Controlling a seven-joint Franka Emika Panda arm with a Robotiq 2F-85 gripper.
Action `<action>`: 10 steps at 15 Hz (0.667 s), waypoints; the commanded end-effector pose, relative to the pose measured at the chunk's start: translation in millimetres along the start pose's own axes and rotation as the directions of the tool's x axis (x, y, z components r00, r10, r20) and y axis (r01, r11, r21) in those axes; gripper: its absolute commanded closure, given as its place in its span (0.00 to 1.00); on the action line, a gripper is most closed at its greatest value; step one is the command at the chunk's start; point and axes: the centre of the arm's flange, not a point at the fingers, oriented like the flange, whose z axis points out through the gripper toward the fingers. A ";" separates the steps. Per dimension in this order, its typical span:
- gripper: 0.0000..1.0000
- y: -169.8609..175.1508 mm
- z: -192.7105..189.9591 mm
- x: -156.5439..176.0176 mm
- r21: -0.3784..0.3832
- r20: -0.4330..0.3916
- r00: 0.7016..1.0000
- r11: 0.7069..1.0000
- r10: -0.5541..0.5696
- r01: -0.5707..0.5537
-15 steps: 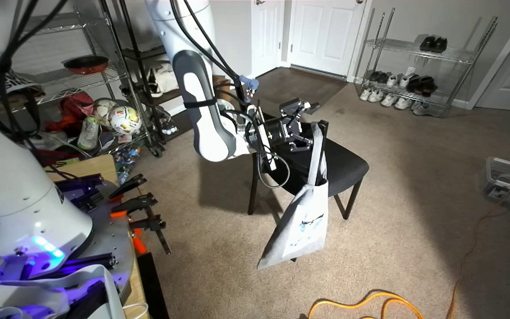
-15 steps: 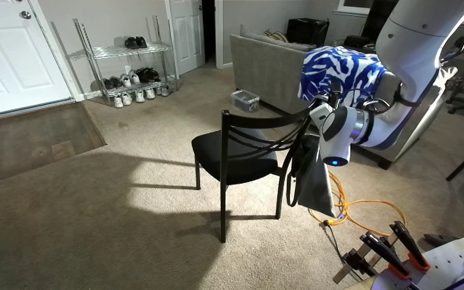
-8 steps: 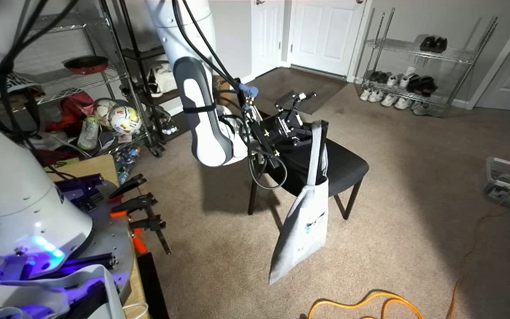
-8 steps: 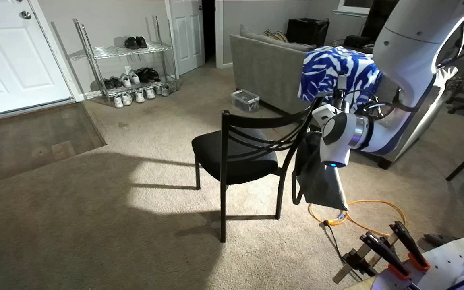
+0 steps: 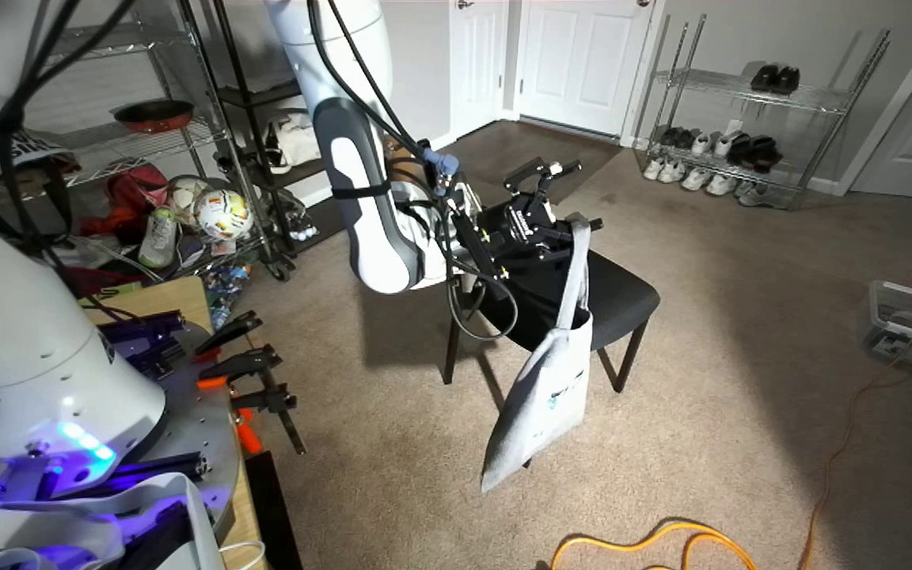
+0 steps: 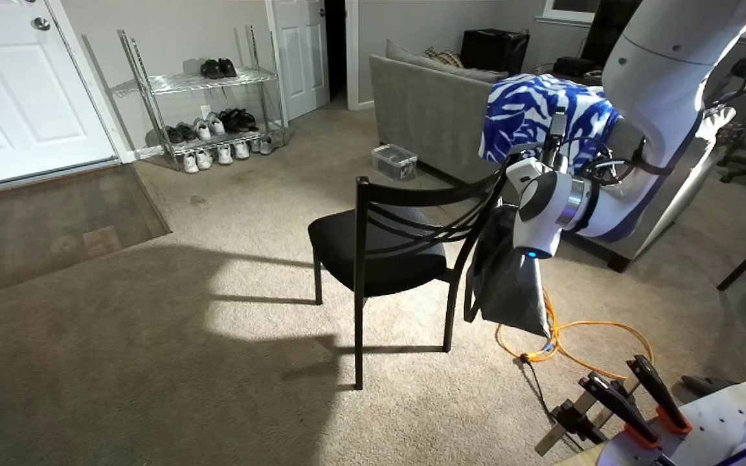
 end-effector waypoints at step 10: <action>0.00 14.9 59.3 -24.0 -0.027 0.172 0.983 0.997 -0.062 0.067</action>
